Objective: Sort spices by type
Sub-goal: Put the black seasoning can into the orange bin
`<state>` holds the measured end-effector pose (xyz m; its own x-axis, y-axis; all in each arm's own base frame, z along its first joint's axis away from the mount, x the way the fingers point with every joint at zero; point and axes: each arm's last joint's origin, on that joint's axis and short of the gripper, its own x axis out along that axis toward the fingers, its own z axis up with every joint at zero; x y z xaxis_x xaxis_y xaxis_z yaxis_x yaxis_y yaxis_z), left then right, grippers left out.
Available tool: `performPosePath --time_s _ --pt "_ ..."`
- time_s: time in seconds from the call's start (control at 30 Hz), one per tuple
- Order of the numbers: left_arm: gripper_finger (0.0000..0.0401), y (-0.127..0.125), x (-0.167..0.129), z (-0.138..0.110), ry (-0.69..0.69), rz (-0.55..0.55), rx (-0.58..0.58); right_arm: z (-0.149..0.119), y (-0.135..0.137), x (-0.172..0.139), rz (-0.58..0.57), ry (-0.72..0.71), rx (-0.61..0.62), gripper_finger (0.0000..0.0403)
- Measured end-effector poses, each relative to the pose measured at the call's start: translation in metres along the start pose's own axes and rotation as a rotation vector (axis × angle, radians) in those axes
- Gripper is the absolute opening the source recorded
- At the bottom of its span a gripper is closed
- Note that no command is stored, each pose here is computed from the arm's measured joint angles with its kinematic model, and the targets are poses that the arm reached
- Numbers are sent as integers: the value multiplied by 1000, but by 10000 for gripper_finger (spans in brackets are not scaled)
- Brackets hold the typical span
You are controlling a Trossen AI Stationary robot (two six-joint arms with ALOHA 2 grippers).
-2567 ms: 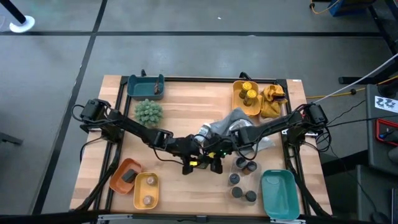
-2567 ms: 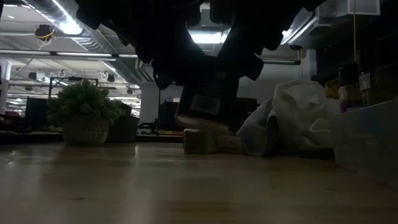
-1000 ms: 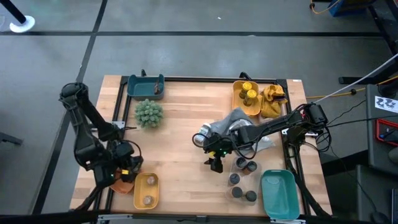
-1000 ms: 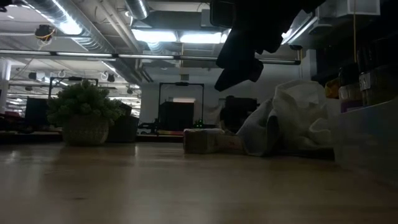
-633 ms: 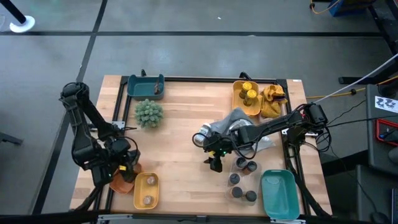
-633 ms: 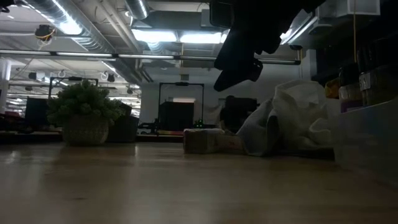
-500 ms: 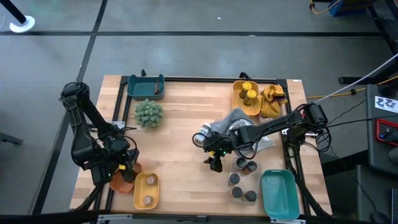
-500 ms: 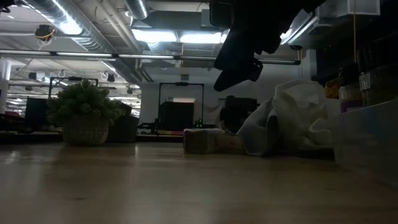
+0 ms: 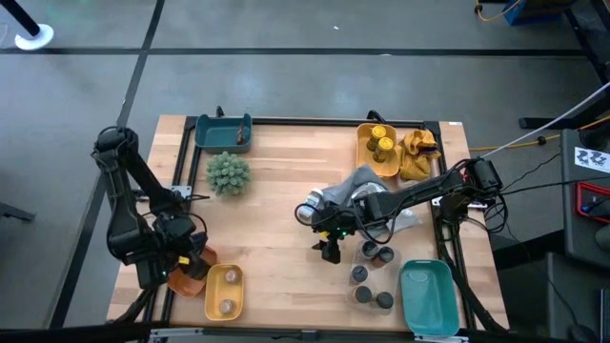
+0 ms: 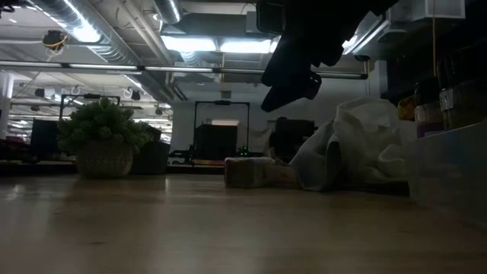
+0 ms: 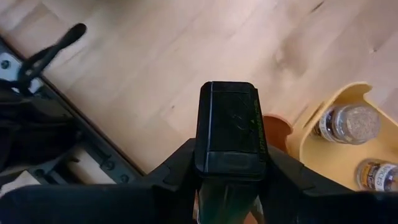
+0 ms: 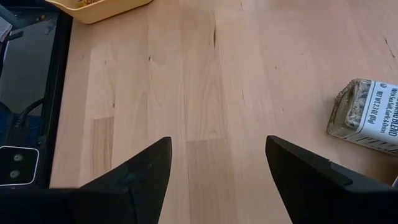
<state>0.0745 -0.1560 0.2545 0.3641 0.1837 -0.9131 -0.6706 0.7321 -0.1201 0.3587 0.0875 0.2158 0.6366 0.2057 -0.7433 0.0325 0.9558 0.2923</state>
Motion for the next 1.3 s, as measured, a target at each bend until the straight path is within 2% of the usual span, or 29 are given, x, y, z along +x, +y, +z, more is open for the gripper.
performPosePath --time_s 0.57,1.3 --pt "124 -27 29 -27 -7 94 -6 0 0 0 -16 -7 -1 260" --pt "159 -42 43 -40 19 79 -16 0 0 0 -16 -8 -1 260"
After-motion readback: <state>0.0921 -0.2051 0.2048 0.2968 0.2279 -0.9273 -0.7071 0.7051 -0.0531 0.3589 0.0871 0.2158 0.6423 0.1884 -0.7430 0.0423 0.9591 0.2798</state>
